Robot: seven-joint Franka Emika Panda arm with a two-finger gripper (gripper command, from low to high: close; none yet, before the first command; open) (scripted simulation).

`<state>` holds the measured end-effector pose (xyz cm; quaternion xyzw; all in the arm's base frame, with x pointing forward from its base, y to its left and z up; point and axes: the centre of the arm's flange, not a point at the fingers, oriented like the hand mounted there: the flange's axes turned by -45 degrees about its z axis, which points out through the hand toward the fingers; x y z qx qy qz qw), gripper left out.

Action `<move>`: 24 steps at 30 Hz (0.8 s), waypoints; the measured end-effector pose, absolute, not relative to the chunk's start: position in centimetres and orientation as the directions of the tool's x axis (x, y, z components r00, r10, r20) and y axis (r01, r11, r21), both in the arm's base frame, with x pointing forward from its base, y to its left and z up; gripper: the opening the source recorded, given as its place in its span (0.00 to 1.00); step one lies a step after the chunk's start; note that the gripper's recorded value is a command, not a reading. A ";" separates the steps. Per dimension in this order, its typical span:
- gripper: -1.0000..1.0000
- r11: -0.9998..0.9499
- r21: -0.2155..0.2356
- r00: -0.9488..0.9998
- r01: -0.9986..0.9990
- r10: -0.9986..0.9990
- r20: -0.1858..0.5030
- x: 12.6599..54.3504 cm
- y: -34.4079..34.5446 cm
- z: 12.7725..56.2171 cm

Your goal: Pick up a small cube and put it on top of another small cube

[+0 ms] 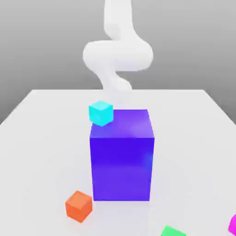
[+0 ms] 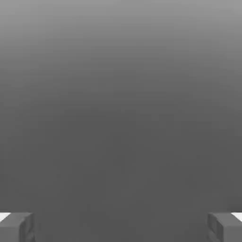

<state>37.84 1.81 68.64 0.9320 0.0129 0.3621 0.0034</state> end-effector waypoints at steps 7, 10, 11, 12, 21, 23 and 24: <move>0.50 -0.988 0.074 0.828 0.134 0.153 0.540 45.6 7.7 60.3; 0.50 -0.978 0.090 0.853 0.188 0.208 0.479 48.0 10.5 56.1; 0.50 -0.974 0.094 0.860 0.207 0.227 0.458 48.7 11.5 54.7; 0.50 -0.969 0.097 0.866 0.226 0.246 0.437 49.4 12.4 53.2; 0.50 -0.906 0.093 0.873 0.413 0.423 0.241 52.0 21.9 38.8; 0.50 -0.891 0.083 0.869 0.445 0.453 0.198 52.0 23.5 35.4; 0.50 -0.884 0.077 0.866 0.462 0.468 0.176 52.0 24.3 33.7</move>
